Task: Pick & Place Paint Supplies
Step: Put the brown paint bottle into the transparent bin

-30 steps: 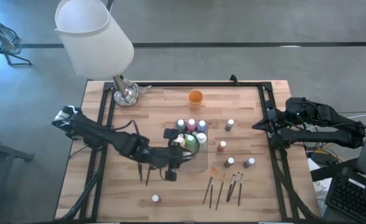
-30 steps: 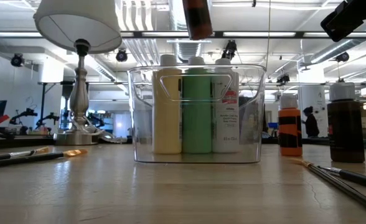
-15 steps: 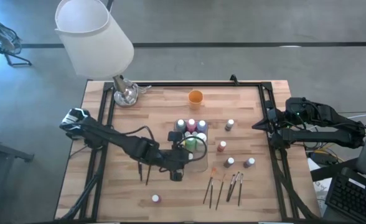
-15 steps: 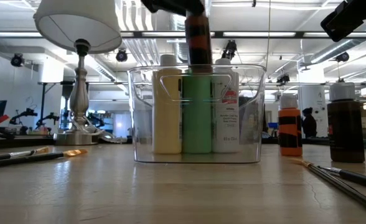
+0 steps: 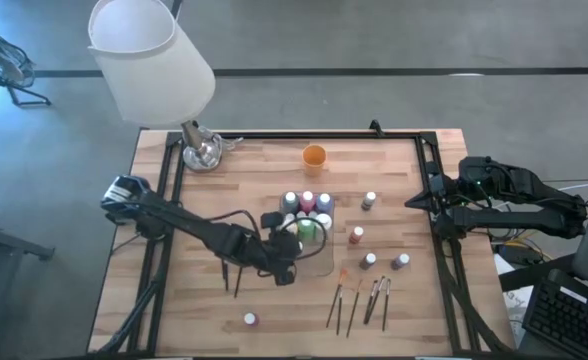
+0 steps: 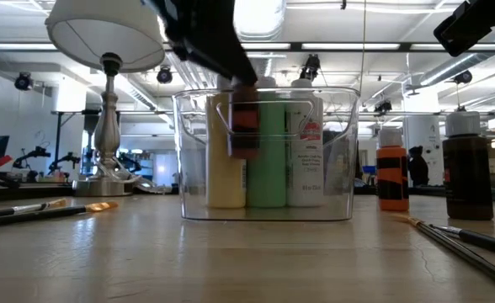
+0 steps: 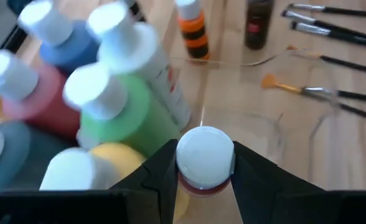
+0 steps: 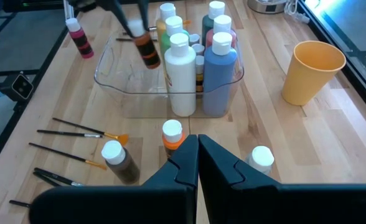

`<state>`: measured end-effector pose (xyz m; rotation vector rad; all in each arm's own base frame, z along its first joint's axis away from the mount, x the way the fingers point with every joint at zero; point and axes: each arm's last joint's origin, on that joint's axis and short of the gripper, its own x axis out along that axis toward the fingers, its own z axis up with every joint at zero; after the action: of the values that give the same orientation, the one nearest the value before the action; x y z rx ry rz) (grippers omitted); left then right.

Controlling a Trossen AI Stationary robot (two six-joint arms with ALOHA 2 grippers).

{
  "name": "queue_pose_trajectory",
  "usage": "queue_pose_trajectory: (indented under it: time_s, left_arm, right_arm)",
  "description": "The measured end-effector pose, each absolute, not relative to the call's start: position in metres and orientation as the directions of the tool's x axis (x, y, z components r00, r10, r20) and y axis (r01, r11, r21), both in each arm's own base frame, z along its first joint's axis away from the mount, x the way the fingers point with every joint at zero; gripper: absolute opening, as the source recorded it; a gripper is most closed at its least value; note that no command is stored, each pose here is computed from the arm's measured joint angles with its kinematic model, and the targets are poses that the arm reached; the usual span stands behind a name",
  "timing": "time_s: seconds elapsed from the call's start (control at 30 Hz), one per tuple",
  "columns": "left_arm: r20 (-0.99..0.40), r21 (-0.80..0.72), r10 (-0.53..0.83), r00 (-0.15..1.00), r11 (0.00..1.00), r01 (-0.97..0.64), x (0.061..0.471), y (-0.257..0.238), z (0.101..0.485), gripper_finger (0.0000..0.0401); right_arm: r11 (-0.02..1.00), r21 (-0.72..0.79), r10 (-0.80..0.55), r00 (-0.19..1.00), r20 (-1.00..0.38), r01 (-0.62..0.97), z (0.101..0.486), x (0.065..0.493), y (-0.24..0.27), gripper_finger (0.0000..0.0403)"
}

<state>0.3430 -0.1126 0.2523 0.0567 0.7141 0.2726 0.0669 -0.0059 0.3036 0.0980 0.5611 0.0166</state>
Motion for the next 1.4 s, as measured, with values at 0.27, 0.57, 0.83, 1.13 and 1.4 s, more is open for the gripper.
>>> queue_pose_trajectory:
  time_s: [0.27, 0.57, 0.83, 1.13, 1.4]
  left_arm:
    - [-0.650, 0.078, 0.255, 0.716, 0.960, -0.271, 0.339, -0.102, 0.229, 0.0126]
    - [-0.664, 0.027, 0.246, 0.706, 0.952, -0.306, 0.335, -0.098, 0.215, 0.0126]
    - [-0.669, 0.003, 0.242, 0.703, 0.946, -0.323, 0.332, -0.097, 0.208, 0.0126]
    - [-0.672, -0.005, 0.236, 0.701, 0.946, -0.323, 0.332, -0.096, 0.206, 0.0131]
    - [-0.687, -0.031, 0.209, 0.696, 0.949, -0.315, 0.331, -0.095, 0.201, 0.0139]
  right_arm:
    - [0.995, 0.097, 0.042, 0.847, -0.530, 0.011, 0.304, 0.067, -0.006, 0.0008]
    - [0.995, 0.097, 0.042, 0.847, -0.530, 0.011, 0.304, 0.067, -0.006, 0.0008]
    - [0.995, 0.098, 0.043, 0.847, -0.530, 0.011, 0.304, 0.067, -0.006, 0.0008]
    - [0.995, 0.097, 0.043, 0.847, -0.530, 0.011, 0.304, 0.067, -0.006, 0.0008]
    - [0.995, 0.097, 0.042, 0.847, -0.530, 0.011, 0.304, 0.067, -0.006, 0.0008]
